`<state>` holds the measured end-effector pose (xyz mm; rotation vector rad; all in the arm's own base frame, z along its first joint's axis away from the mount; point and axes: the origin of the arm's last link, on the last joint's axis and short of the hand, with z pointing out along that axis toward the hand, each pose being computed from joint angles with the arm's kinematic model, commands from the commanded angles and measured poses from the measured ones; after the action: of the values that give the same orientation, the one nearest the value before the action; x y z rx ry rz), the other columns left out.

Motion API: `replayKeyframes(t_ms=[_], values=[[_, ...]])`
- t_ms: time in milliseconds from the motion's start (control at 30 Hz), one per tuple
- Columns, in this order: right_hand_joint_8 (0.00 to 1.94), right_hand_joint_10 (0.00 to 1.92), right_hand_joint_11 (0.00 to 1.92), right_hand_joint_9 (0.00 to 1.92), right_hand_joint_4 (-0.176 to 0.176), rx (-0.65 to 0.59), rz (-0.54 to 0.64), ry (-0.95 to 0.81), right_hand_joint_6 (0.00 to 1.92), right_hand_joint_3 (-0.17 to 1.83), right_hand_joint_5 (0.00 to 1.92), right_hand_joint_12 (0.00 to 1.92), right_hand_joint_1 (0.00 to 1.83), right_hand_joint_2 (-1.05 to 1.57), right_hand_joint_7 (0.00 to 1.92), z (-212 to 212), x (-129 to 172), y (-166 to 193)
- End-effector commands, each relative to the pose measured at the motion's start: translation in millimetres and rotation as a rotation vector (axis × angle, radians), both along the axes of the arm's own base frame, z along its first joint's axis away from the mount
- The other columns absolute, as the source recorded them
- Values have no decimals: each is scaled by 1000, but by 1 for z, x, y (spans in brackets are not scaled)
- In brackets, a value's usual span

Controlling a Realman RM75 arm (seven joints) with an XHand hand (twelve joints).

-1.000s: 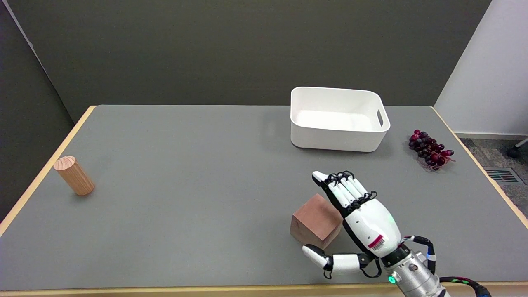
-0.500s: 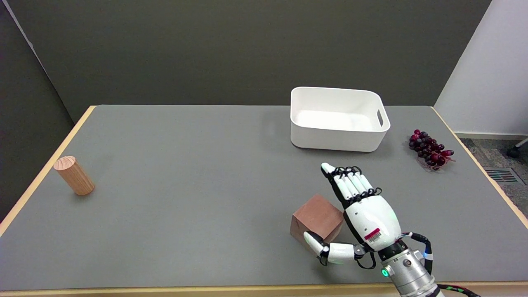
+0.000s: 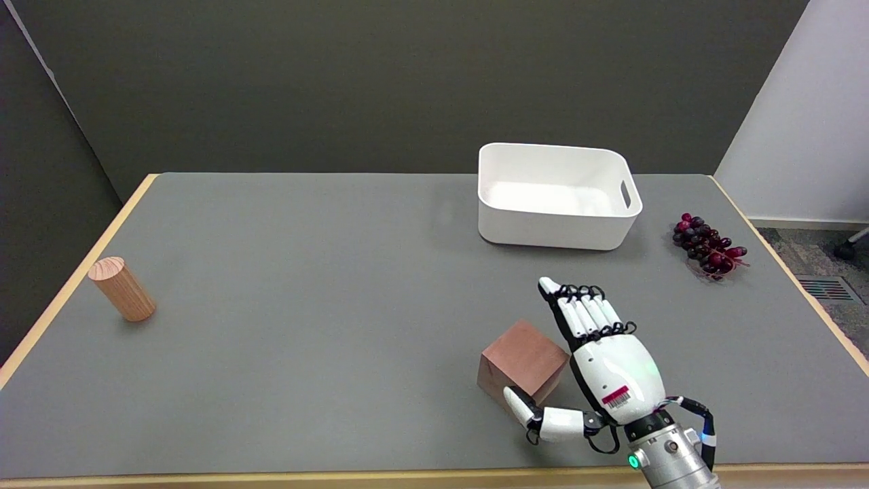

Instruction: Pick up wooden cube.

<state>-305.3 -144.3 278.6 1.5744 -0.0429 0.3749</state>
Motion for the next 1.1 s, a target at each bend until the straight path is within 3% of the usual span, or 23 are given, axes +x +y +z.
replayKeyframes(t_ms=[33, 467, 567, 767, 833, 900, 1100], values=[[394, 753, -1, 1, -131, 32, -31, -36, 246, 790, -1, 847, 405, 572, 27, -19, 2, 7], [361, 774, -1, -1, -132, 47, -106, -84, 229, 704, -1, 839, 404, 616, 39, -16, -15, -4], [402, 743, -1, 20, -141, 42, -115, -85, 109, 867, 28, 858, 395, 530, 21, -15, -17, -3], [418, 778, -1, 89, -152, 42, -110, -80, 107, 866, 3, 880, 415, 536, 13, -15, -17, -2], [430, 810, -1, 148, -156, 41, -108, -77, 79, 872, -1, 877, 478, 561, 17, -15, -17, -2], [396, 891, -1, 149, -161, 40, -107, -75, 58, 743, -1, 869, 504, 637, 54, -15, -18, -3], [471, 1076, -1, 337, -176, 36, -91, -73, -1, 806, -1, 954, 668, 684, 100, -15, -17, -6]])
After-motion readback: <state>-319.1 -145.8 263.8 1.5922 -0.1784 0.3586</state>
